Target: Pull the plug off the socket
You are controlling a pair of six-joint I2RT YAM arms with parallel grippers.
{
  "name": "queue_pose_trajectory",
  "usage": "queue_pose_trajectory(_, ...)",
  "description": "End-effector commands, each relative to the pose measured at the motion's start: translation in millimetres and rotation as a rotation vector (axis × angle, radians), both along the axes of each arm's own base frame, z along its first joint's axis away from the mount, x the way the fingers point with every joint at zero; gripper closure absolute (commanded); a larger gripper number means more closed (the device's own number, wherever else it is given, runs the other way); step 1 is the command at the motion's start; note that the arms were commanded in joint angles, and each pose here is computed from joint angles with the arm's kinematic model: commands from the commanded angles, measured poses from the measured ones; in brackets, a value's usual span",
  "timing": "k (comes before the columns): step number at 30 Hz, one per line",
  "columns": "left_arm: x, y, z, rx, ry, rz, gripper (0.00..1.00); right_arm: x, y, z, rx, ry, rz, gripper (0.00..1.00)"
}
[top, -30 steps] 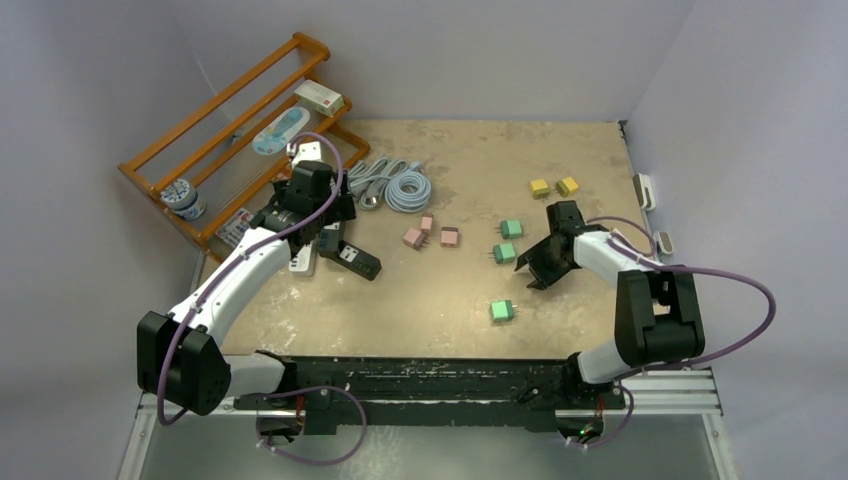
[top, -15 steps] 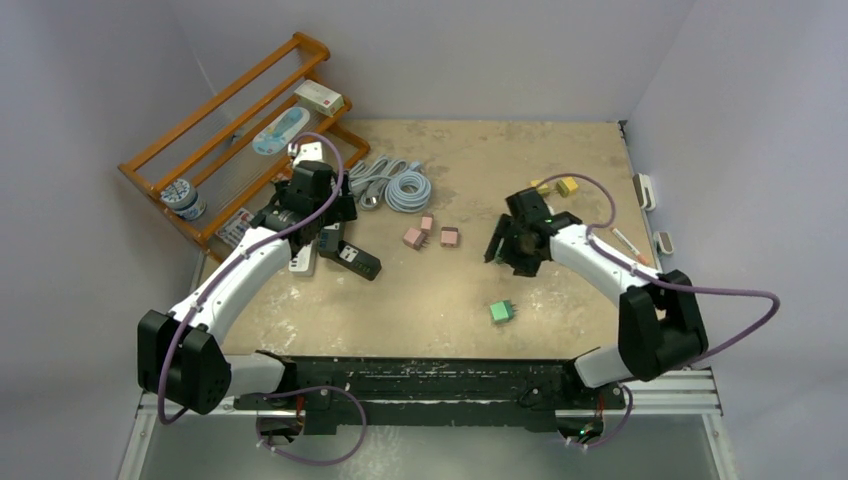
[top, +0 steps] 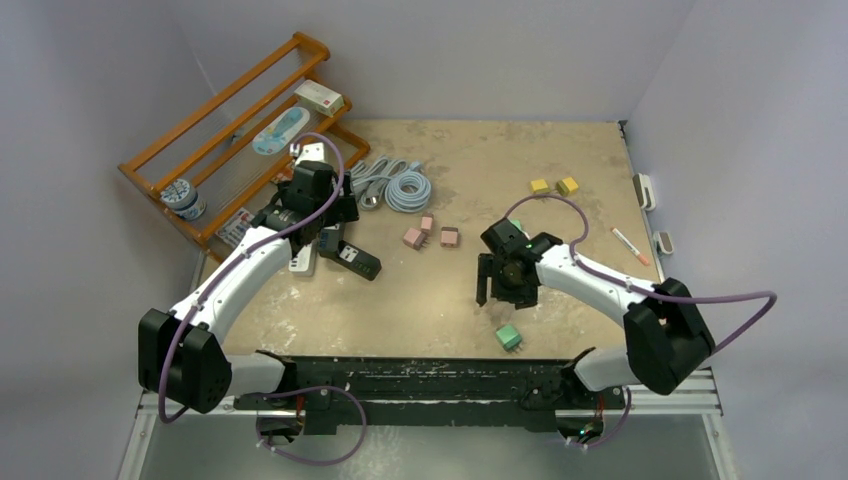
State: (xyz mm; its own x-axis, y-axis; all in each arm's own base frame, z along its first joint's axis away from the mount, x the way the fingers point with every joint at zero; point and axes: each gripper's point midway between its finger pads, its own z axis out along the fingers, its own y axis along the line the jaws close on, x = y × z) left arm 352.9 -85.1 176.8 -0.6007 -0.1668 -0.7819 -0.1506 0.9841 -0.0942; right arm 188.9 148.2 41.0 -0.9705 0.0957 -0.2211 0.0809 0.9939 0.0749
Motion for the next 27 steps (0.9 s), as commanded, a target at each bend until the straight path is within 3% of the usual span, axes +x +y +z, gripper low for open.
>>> queue_pose_trajectory(1, 9.6, -5.4, 15.6, -0.034, -0.054, -0.009, 0.00, -6.6, -13.1, 6.1, -0.072, -0.025, 0.020, 0.19)
queue_pose_trajectory(11, 10.2, -10.2, 13.5, -0.053, -0.047, -0.023, 0.00, -60.8, 3.4, 0.7, -0.080, 0.064, 0.093, 0.17)
queue_pose_trajectory(19, 10.8, -14.4, 11.0, -0.063, -0.038, -0.040, 0.00, -69.1, -3.2, -4.2, -0.120, 0.105, 0.044, 0.23)
queue_pose_trajectory(27, 11.0, -13.8, 10.0, -0.059, -0.035, -0.039, 0.00, -69.2, -7.8, -9.5, -0.258, 0.129, 0.008, 0.26)
